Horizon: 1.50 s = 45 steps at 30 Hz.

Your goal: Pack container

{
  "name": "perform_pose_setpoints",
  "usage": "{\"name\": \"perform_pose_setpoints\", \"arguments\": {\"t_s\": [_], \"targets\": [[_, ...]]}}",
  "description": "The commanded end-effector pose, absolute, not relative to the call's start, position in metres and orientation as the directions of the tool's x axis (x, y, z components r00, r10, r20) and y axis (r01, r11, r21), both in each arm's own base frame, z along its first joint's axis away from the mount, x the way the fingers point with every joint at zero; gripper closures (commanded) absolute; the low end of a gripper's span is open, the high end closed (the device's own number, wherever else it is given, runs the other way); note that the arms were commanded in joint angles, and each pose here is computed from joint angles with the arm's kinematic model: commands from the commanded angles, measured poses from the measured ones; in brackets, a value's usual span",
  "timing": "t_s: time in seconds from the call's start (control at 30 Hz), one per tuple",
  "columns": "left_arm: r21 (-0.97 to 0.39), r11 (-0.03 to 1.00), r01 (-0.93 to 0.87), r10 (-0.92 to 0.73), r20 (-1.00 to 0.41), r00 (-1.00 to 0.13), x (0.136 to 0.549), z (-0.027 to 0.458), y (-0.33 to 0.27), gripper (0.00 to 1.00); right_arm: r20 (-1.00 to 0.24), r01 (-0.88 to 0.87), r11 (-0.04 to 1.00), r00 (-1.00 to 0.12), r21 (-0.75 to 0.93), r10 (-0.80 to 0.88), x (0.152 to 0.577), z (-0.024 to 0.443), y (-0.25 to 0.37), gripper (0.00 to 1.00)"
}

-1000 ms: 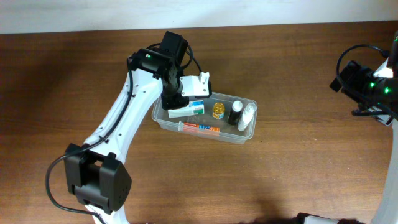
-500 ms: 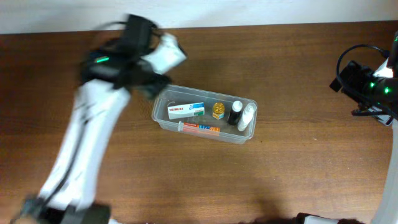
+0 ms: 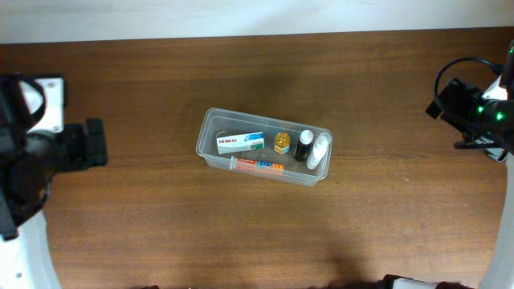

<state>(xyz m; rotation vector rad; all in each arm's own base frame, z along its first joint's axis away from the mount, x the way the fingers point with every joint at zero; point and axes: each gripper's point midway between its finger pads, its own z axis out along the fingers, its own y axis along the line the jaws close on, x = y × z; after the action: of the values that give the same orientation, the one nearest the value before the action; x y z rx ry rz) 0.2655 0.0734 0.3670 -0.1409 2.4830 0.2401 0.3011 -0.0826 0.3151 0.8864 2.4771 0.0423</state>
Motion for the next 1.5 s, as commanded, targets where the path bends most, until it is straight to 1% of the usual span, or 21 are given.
{"name": "perform_pose_setpoints", "arguments": {"t_s": [0.0, 0.2, 0.37, 0.5, 0.6, 0.73, 0.83, 1.0, 1.13, 1.23, 1.3, 1.37, 1.47], "targets": [[0.116, 0.965, -0.236, -0.11, -0.637, -0.763, 0.246, 0.378, 0.08, 0.0, -0.427, 0.601, 0.778, -0.664, 0.183, 0.614, 0.305, 0.307, -0.086, 0.02], [0.116, 0.963, -0.242, -0.11, -0.65, -0.752, 0.23, 0.383, 0.077, 0.0, -0.424, 0.6, 0.779, -0.667, 0.182, 0.612, 0.305, 0.306, -0.085, 0.02], [0.117, 0.963, -0.242, -0.11, -0.652, -0.75, 0.229, 0.384, 0.076, 0.0, -0.469, 0.552, 0.809, -0.671, 0.203, 0.575, 0.297, 0.322, -0.068, 0.02], [0.117, 0.963, -0.242, -0.109, -0.652, -0.75, 0.229, 0.384, 0.076, 0.0, -0.531, 0.443, 0.866, -0.689, 0.232, 0.494, 0.285, 0.344, -0.034, 0.02], [0.117, 0.963, -0.242, -0.11, -0.652, -0.75, 0.229, 0.384, 0.076, 0.0, -0.575, 0.32, 0.913, -0.709, 0.252, 0.408, 0.273, 0.36, 0.001, 0.02], [0.116, 0.963, -0.242, -0.11, -0.652, -0.75, 0.229, 0.384, 0.076, 0.0, -0.612, 0.184, 0.945, -0.725, 0.27, 0.316, 0.256, 0.374, 0.034, 0.02], [0.117, 0.963, -0.242, -0.11, -0.652, -0.75, 0.229, 0.384, 0.076, 0.0, -0.634, 0.137, 0.95, -0.717, 0.28, 0.29, 0.246, 0.381, 0.043, 0.02], [0.117, 0.963, -0.242, -0.11, -0.652, -0.75, 0.229, 0.384, 0.076, 0.0, -0.661, 0.121, 0.951, -0.694, 0.283, 0.285, 0.232, 0.387, 0.041, 0.02], [0.117, 0.963, -0.242, -0.11, -0.652, -0.75, 0.229, 0.384, 0.076, 0.0, -0.767, 0.239, 0.958, -0.58, 0.16, 0.273, 0.228, 0.393, 0.002, 0.02], [0.117, 0.963, -0.242, -0.11, -0.652, -0.75, 0.229, 0.384, 0.076, 0.0, -0.845, 0.322, 0.937, -0.456, 0.137, 0.28, 0.228, 0.395, -0.02, 0.02], [0.117, 0.963, -0.242, -0.11, -0.652, -0.75, 0.229, 0.384, 0.076, 0.0, -0.878, 0.354, 0.924, -0.384, 0.146, 0.286, 0.228, 0.389, -0.028, 0.02], [0.117, 0.963, -0.242, -0.11, -0.652, -0.75, 0.229, 0.384, 0.076, 0.0, -0.895, 0.364, 0.917, -0.339, 0.161, 0.291, 0.226, 0.371, -0.032, 0.02], [0.117, 0.963, -0.242, -0.11, -0.652, -0.75, 0.229, 0.384, 0.076, 0.0, -0.9, 0.375, 0.913, -0.324, 0.162, 0.292, 0.221, 0.325, -0.036, 0.02]]}}
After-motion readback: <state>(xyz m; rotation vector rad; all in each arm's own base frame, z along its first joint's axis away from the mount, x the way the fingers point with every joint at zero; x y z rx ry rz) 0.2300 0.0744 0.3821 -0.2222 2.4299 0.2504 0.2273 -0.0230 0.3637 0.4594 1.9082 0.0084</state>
